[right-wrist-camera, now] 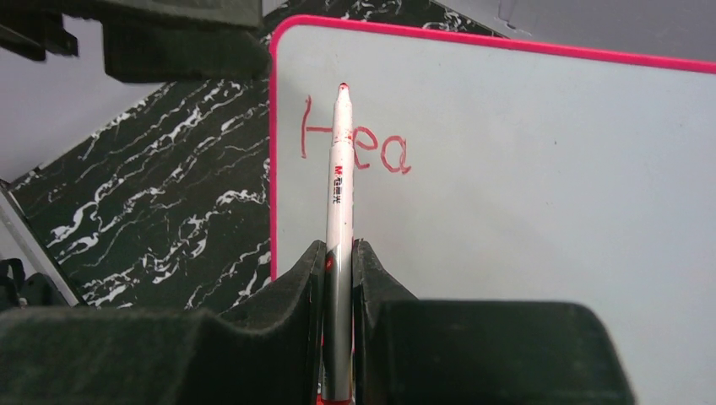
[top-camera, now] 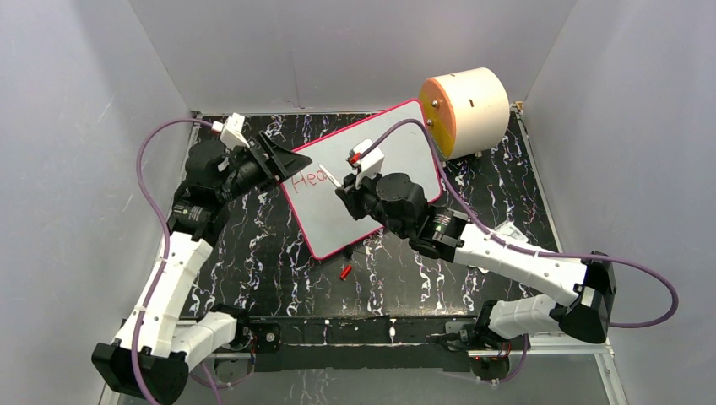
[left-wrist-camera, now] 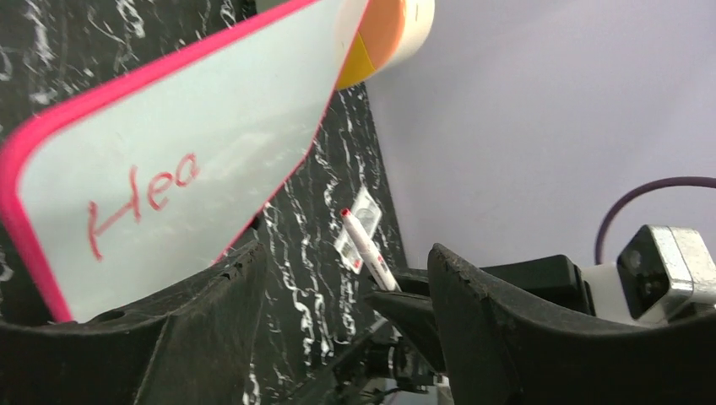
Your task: Write a sentence on the whiteboard
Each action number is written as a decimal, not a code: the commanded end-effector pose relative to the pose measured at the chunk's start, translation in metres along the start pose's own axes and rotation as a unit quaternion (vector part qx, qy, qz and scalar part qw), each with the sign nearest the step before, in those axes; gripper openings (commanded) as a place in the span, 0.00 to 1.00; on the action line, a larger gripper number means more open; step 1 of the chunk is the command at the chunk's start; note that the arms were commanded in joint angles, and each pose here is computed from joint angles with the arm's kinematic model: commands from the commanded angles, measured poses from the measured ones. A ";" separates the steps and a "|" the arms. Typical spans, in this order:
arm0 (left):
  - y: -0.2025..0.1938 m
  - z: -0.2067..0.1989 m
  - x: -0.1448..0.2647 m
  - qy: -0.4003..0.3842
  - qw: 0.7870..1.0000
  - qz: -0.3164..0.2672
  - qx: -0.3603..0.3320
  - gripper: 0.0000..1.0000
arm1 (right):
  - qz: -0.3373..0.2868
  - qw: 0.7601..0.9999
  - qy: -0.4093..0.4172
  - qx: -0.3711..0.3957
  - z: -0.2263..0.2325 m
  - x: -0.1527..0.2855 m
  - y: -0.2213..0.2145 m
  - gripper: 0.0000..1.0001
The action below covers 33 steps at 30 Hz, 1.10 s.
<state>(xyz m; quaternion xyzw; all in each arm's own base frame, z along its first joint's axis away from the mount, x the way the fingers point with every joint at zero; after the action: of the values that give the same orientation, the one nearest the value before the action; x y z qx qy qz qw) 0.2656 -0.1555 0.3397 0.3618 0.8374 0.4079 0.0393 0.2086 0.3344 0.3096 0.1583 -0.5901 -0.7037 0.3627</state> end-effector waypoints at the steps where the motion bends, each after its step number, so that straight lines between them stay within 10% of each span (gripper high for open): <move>1: -0.003 -0.023 -0.003 -0.035 0.998 -0.018 0.056 0.67 | -0.072 0.996 0.041 -0.024 0.014 0.003 0.033 0.00; 12: -0.038 -0.035 -0.029 -0.051 0.995 -0.013 0.088 0.56 | -0.090 0.994 0.054 -0.030 0.017 -0.002 0.032 0.00; 23: -0.044 -0.035 -0.035 -0.076 0.981 -0.044 0.172 0.00 | -0.128 0.988 0.056 -0.063 0.011 0.006 0.028 0.00; 33: -0.042 -0.032 -0.031 -0.074 0.957 -0.075 0.271 0.00 | -0.210 0.964 0.071 -0.144 0.002 0.027 0.034 0.41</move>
<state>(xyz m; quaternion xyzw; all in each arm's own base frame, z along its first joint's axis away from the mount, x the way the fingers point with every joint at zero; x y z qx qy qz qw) 0.2485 -0.2253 0.2939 0.3740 0.9091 0.1834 0.0017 0.2000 0.3291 0.2929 0.2235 -0.4940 -0.7734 0.3284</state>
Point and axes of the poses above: each gripper's point midway between its finger pads, its own x axis back along the fingers, its own z axis along the line the jaws close on, y = z × x, the point moved 3 cm from there along x, back along the fingers, and after that the axes turned 11 degrees about -x, right-handed, at the moved point
